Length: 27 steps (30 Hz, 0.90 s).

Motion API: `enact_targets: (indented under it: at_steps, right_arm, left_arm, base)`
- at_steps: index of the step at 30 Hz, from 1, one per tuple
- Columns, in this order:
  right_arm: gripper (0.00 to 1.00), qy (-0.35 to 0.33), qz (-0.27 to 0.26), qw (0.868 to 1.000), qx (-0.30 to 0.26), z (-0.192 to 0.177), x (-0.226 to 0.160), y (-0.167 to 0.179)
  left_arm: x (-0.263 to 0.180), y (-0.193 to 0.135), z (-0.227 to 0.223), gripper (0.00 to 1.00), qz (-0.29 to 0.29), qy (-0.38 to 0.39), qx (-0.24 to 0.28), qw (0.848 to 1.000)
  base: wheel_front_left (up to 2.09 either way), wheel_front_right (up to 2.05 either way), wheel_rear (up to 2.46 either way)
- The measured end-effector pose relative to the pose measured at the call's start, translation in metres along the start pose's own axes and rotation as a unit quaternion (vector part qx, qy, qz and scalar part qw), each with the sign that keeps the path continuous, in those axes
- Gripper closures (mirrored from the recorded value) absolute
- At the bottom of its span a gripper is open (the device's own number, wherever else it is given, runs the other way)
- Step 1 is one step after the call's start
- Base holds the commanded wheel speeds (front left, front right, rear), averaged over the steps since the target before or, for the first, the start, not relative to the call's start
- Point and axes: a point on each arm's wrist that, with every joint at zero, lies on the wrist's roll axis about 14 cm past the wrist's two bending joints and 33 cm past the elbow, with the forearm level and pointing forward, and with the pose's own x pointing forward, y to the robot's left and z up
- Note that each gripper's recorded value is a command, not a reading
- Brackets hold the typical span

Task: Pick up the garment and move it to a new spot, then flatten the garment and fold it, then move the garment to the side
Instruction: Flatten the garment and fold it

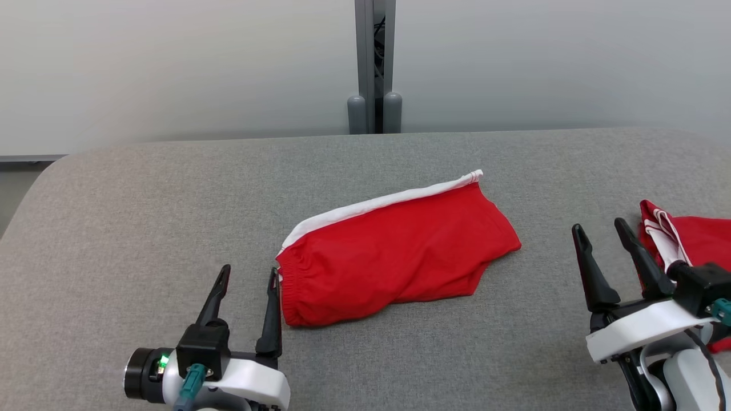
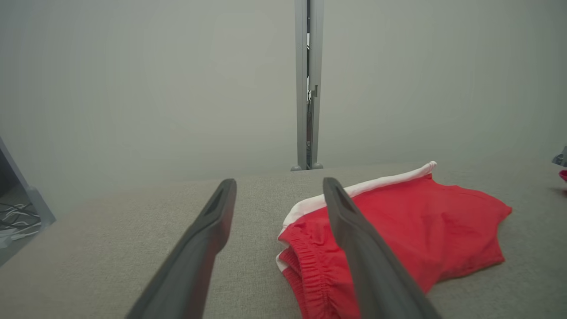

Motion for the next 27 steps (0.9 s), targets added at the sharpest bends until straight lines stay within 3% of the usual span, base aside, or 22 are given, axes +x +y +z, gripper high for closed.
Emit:
enact_targets:
  at_steps: [5, 9, 12, 14, 18, 27]
  right_arm:
    - [0.00, 0.013, -0.002, 1.000, 0.014, -0.011, -0.001, 0.004]
    - [0.00, 0.059, -0.019, 0.995, 0.082, -0.035, -0.001, 0.006]
    - [0.00, 0.119, -0.052, 0.969, 0.209, -0.065, 0.001, 0.011]
    - [0.00, 0.152, -0.062, 0.954, 0.249, -0.079, 0.005, 0.010]
    - [0.00, 0.195, -0.075, 0.928, 0.310, -0.101, 0.016, 0.013]
    - [0.00, 0.291, -0.083, 0.881, 0.364, -0.148, 0.036, 0.030]
  left_arm:
    - [0.000, 0.000, -0.002, 0.00, -0.004, 0.000, 0.000, 1.000]
    - [0.001, 0.003, -0.006, 0.00, -0.004, 0.005, 0.004, 1.000]
    - [0.002, 0.003, -0.013, 0.00, -0.005, 0.015, 0.004, 1.000]
    - [0.003, 0.005, -0.017, 0.00, -0.004, 0.021, 0.006, 1.000]
    - [0.004, 0.012, -0.022, 0.00, 0.004, 0.028, 0.012, 1.000]
    - [0.001, 0.035, -0.029, 0.00, 0.040, 0.041, 0.036, 0.998]
  base:
    - [0.00, 0.00, 0.00]
    - [0.00, 0.00, 0.00]
    - [0.00, 0.00, 0.00]
    - [0.00, 0.00, 0.00]
    - [0.00, 0.00, 0.00]
    - [0.00, 0.00, 0.00]
